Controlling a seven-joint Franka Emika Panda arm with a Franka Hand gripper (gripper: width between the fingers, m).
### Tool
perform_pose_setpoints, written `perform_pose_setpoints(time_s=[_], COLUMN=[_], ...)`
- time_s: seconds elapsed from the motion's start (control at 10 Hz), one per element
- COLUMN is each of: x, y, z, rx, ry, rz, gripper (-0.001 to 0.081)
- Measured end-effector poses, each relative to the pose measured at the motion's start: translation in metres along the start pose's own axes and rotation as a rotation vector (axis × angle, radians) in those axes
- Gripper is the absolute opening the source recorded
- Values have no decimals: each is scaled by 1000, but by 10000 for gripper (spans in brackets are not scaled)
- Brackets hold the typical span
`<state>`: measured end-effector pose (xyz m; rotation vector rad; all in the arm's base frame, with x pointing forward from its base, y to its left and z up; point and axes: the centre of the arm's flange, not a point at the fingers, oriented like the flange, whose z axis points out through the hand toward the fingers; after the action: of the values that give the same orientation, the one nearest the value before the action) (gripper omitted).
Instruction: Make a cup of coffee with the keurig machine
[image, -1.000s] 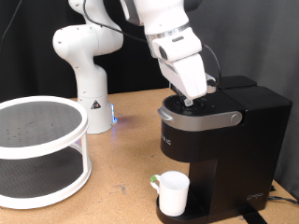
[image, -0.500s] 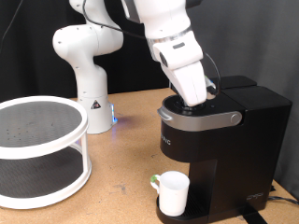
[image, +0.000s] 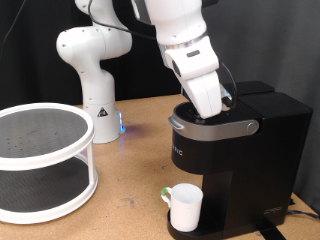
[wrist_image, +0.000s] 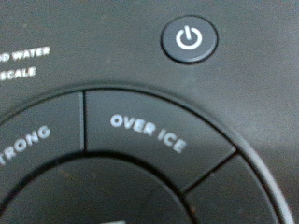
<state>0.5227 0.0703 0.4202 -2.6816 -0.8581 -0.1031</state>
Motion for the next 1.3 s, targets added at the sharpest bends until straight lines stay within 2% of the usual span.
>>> perform_pose_setpoints(time_s=[0.4,0.6,0.9,1.3], x=[1,-1,-19,-31], y=[2,2,0,-12], z=[0,-1,-6,-39], rx=[-8,-20,8,9], ry=[13,78,184,262], rz=[4,-9,-72,-84], gripper=[0,0,0,0])
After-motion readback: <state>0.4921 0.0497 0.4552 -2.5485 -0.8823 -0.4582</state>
